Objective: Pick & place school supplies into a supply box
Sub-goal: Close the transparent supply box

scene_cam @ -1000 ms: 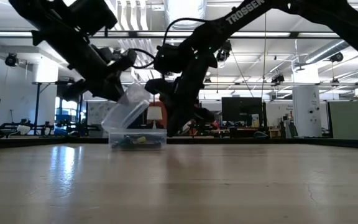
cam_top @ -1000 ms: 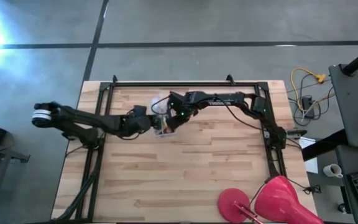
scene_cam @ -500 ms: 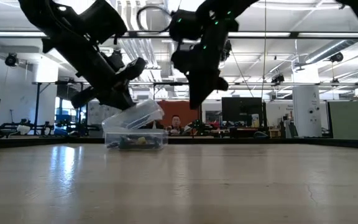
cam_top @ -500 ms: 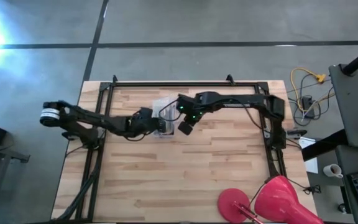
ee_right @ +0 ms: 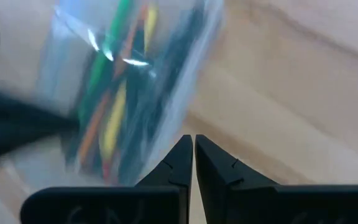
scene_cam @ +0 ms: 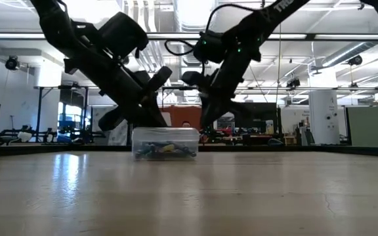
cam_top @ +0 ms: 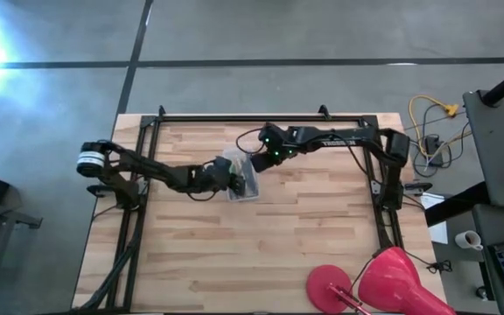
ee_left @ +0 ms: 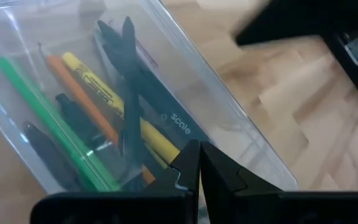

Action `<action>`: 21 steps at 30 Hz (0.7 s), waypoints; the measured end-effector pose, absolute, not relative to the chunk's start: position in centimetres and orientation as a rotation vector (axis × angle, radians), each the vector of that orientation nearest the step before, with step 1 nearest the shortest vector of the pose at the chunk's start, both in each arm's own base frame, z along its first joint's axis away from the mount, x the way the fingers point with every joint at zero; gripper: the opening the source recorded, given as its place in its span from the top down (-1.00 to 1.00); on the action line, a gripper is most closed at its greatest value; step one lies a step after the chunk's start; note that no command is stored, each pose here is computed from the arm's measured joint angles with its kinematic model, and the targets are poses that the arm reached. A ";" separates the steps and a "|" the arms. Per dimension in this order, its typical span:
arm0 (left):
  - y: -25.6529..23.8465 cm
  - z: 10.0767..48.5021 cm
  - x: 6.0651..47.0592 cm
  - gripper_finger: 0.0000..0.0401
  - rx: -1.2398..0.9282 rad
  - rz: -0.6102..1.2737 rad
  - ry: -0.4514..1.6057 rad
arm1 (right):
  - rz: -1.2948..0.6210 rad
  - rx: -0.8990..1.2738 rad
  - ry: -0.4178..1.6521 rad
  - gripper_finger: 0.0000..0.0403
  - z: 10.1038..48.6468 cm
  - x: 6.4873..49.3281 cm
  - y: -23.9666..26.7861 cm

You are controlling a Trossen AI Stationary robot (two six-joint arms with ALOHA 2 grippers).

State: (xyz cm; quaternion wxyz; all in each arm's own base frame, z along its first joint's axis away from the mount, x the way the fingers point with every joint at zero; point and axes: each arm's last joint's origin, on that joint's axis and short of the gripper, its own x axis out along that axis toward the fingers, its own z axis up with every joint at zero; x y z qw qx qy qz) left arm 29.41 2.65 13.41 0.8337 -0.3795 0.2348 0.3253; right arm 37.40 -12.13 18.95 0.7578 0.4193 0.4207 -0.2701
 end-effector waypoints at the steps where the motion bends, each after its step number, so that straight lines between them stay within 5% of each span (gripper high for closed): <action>1: 2.5 13.5 29.4 1.00 -0.806 0.680 0.502 | -0.594 0.925 0.901 0.94 18.7 37.5 -12.5; 9: 2.5 14.1 29.6 1.00 -0.813 0.668 0.513 | -0.523 1.014 0.960 0.94 15.7 39.9 -12.7; 21: 2.3 15.7 29.0 1.00 -0.766 0.617 0.523 | -0.575 0.892 1.023 0.94 16.8 39.6 -12.2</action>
